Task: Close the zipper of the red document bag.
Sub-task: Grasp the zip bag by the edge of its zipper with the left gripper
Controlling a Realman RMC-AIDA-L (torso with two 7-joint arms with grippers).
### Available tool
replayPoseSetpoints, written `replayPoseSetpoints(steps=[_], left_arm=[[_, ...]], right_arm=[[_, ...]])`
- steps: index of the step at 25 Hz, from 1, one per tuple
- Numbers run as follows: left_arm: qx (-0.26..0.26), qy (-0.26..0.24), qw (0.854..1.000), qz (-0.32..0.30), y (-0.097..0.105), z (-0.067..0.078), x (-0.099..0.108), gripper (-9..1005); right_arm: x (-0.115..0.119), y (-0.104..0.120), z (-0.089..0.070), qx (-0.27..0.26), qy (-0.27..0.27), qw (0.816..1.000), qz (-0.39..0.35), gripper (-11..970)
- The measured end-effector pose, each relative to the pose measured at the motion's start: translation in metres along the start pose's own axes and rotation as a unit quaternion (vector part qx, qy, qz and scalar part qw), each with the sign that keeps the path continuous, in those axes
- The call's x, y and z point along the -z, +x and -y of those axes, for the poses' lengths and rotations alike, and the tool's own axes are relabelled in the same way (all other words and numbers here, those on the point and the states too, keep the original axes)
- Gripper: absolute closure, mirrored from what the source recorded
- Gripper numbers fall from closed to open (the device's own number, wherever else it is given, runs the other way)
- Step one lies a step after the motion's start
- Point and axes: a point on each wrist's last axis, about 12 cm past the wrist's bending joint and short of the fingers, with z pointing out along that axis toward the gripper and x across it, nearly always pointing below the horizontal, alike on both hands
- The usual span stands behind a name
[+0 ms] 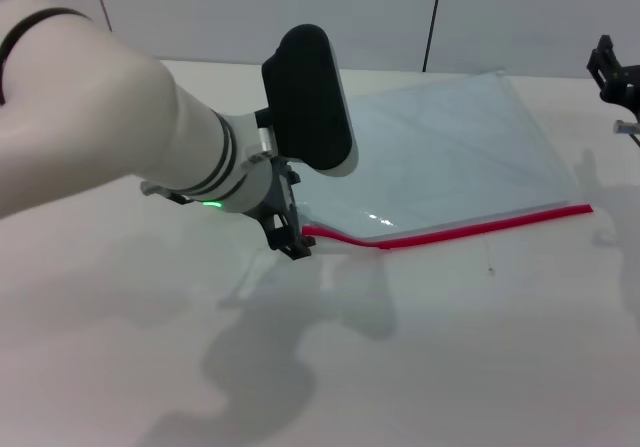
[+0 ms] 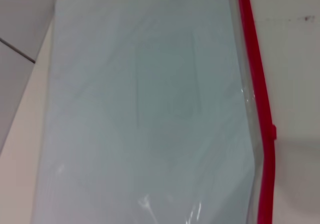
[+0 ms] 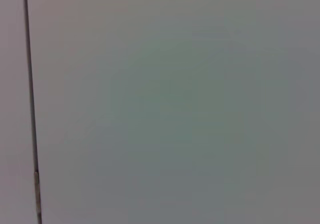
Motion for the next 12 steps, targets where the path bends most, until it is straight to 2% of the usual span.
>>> replayPoseSetpoints(steps=[12], left_arm=[[-0.015, -0.005, 1.0, 0.002, 0.0, 0.006, -0.016, 229]], right_arm=[[0.0, -0.001, -0.002, -0.002, -0.002, 1.0, 0.002, 222]])
